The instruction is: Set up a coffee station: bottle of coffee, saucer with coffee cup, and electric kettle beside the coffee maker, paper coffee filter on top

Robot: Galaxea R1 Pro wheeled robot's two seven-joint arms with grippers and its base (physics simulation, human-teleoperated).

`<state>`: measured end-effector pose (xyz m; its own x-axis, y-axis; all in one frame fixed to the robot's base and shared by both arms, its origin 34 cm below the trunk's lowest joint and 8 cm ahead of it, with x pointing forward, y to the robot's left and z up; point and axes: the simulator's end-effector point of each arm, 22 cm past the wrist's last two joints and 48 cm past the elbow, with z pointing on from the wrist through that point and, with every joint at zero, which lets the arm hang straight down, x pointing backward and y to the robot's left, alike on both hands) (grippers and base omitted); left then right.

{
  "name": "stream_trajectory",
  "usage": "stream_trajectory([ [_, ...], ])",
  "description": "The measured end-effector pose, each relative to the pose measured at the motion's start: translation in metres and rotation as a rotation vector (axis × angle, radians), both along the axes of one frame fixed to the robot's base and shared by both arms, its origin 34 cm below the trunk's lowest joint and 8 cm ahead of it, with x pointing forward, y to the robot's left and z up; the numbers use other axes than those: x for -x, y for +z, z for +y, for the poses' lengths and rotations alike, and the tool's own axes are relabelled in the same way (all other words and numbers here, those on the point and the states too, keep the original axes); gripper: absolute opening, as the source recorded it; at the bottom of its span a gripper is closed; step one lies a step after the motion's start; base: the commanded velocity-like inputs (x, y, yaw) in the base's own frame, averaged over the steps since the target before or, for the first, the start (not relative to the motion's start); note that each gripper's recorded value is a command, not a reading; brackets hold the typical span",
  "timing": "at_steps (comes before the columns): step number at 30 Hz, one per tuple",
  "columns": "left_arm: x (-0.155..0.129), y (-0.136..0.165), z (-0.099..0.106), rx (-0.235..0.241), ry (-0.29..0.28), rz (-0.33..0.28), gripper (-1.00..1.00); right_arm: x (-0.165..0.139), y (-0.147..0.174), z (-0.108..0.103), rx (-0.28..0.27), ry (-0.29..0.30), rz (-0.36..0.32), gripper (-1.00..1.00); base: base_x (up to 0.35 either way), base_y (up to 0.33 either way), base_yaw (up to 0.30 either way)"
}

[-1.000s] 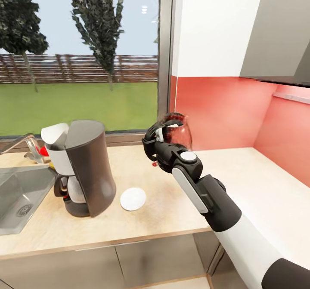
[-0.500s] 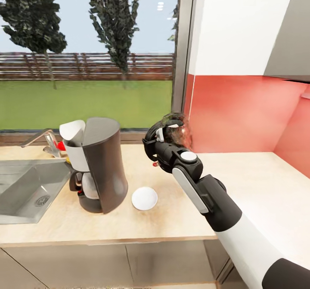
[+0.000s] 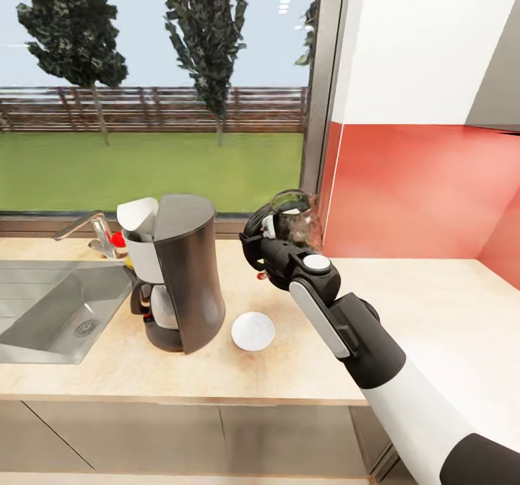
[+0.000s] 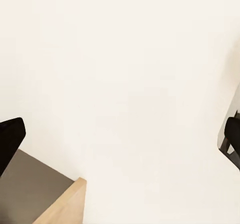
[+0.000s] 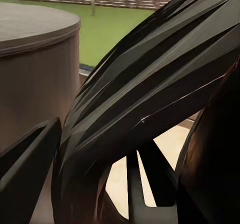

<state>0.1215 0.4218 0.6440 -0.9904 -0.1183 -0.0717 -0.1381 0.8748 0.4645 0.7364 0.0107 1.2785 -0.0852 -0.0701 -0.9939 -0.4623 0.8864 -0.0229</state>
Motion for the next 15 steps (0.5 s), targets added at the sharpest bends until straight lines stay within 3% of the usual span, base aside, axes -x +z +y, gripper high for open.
stream_trajectory([
  [11, 0.001, 0.0, 0.001, -0.001, 0.003, 0.001, 1.0, -0.003, -0.008, 0.0, 0.008, -0.003, 0.017, -1.0, 0.003, 0.003, 0.0],
  [15, 0.0, 0.0, 0.0, -0.001, 0.002, 0.001, 1.0, -0.003, -0.011, -0.001, 0.009, -0.004, 0.022, -1.0, 0.164, 0.136, 0.0],
])
